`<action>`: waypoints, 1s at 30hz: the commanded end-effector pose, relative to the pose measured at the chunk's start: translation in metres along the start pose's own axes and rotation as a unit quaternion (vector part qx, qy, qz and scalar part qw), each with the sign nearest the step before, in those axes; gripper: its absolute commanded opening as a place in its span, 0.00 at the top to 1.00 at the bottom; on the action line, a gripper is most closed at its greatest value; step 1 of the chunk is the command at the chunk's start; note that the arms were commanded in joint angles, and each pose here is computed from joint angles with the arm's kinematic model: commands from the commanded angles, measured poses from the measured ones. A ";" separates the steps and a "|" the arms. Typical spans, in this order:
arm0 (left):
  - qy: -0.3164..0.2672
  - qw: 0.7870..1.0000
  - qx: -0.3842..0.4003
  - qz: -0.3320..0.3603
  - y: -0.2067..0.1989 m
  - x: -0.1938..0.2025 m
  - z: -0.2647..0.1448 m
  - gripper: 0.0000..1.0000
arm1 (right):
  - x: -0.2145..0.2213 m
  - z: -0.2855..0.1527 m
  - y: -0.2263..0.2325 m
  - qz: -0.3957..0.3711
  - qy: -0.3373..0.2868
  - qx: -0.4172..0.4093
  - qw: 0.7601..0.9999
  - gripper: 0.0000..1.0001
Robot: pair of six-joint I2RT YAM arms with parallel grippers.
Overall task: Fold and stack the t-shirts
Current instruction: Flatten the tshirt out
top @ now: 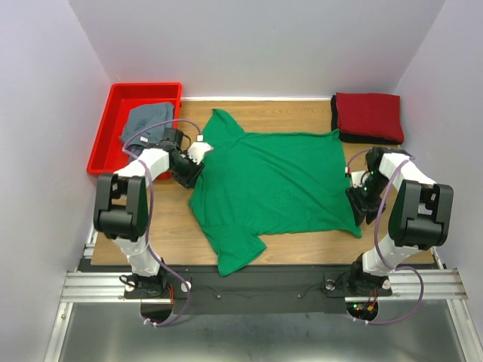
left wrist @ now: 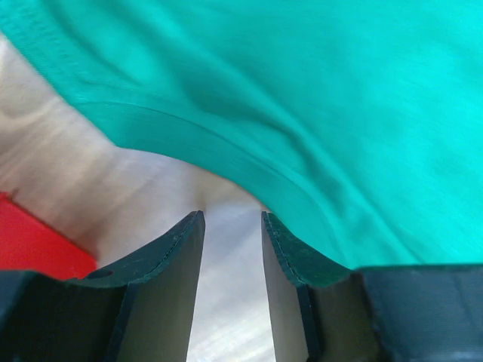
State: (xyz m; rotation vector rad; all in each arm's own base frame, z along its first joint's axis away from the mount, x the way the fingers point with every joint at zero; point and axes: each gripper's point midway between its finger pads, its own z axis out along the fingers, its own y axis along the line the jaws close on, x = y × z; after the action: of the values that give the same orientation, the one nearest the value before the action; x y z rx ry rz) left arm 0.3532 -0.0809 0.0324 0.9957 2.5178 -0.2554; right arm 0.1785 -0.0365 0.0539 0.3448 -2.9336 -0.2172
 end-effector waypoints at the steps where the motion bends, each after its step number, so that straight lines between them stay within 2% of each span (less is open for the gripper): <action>1: -0.085 0.991 0.055 0.088 -0.031 -0.029 -0.056 0.52 | -0.034 -0.033 -0.014 -0.018 -0.072 0.036 0.997 0.50; 4: -0.120 0.973 0.094 0.172 -0.063 -0.036 -0.091 0.52 | -0.060 -0.058 -0.018 -0.032 -0.121 0.044 0.991 0.50; 6: -0.105 0.964 0.108 0.218 -0.085 -0.025 -0.103 0.53 | -0.072 -0.063 -0.016 -0.037 -0.140 0.032 0.989 0.50; 7: -0.091 0.953 0.127 0.259 -0.105 -0.018 -0.099 0.55 | -0.080 -0.068 -0.014 -0.041 -0.151 0.025 0.987 0.50; 9: -0.070 0.942 0.136 0.298 -0.127 -0.005 -0.098 0.57 | -0.087 -0.060 -0.016 -0.034 -0.142 0.014 0.989 0.50; 10: -0.062 0.929 0.151 0.331 -0.148 -0.002 -0.094 0.57 | -0.092 -0.058 -0.015 -0.033 -0.144 0.008 0.989 0.51; 14: -0.027 0.918 0.147 0.368 -0.177 0.021 -0.071 0.58 | -0.107 -0.050 -0.007 -0.033 -0.154 -0.018 0.987 0.53; 19: -0.002 0.915 0.158 0.371 -0.192 0.032 -0.054 0.59 | -0.104 -0.028 0.000 -0.044 -0.136 -0.024 0.989 0.54; 25: 0.094 0.907 0.140 0.385 -0.178 0.091 -0.032 0.60 | -0.085 0.010 -0.001 -0.054 -0.093 -0.011 0.994 0.55; 30: 0.130 0.905 0.106 0.390 -0.162 0.115 -0.037 0.61 | -0.076 0.029 -0.012 -0.058 -0.070 0.012 0.996 0.55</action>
State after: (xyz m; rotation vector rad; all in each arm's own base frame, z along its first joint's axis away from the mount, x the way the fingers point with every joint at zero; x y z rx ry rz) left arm 0.1569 -0.1390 0.0181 2.1204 2.0675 -0.2819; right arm 0.2382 -0.0142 0.0223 0.4755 -3.0250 -0.3323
